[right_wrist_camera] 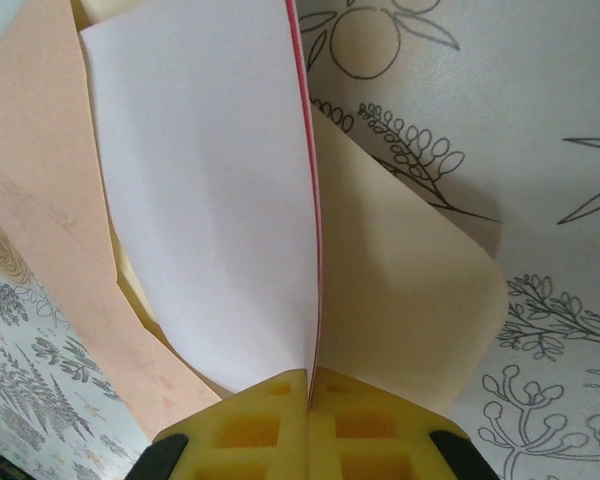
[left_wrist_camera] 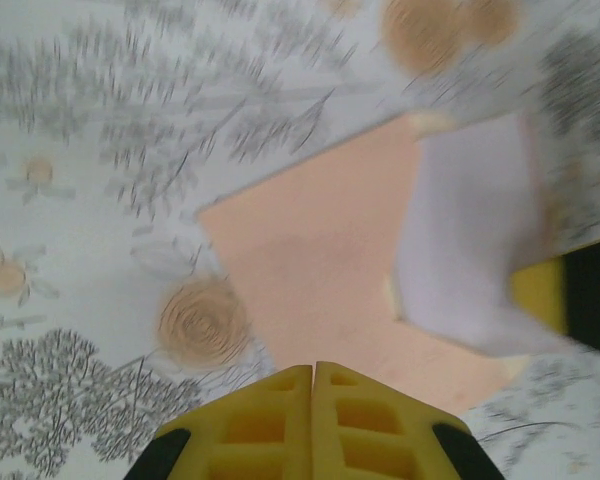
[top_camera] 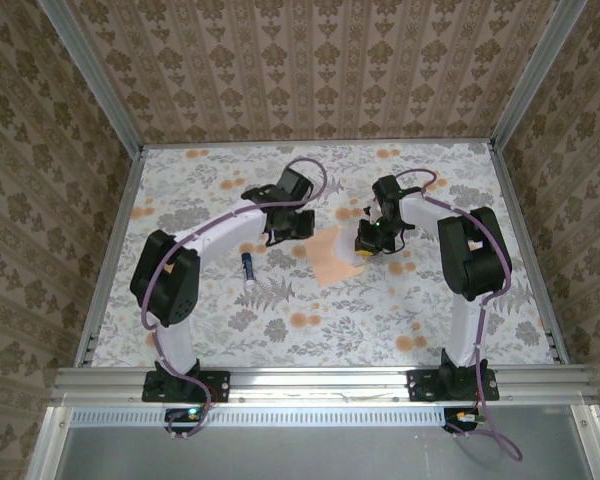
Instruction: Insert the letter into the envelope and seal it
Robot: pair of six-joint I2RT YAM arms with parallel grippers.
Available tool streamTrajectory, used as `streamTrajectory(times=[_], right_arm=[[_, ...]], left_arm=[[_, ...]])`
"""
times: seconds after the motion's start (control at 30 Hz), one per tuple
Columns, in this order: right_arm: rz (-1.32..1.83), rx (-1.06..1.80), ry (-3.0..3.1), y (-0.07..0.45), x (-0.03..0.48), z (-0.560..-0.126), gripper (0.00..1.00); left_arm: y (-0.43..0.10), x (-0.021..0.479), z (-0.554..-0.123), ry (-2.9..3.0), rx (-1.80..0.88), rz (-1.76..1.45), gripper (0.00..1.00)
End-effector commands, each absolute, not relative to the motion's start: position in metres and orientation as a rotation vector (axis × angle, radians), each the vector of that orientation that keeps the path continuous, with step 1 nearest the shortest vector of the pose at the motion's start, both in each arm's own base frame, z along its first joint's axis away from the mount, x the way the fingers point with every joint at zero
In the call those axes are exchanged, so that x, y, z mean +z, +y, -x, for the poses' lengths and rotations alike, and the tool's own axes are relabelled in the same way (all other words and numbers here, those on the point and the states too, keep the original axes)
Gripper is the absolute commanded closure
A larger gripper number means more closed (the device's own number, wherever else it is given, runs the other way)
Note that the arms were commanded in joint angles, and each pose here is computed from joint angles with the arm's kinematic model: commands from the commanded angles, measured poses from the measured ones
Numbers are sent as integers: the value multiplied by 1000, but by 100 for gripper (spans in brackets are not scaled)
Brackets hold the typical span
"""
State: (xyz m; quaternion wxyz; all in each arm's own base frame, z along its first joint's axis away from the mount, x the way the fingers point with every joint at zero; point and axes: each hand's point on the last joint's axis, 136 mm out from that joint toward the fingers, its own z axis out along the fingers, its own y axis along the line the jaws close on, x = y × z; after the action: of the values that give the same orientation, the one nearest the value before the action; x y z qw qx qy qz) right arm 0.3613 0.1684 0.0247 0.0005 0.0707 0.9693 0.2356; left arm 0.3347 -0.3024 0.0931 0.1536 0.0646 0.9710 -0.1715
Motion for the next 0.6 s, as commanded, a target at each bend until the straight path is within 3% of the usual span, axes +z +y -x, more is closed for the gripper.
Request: streamTrajectory(times=[0.0,0.57], right_arm=[[-238,690,3055,163,26,-357,100],[-243,710,3046,163,27,-352,100]], left_arm=[[-289,52,-317,2910,-387,-136,100],[-319,22,-334,2918,-401,-161,100]])
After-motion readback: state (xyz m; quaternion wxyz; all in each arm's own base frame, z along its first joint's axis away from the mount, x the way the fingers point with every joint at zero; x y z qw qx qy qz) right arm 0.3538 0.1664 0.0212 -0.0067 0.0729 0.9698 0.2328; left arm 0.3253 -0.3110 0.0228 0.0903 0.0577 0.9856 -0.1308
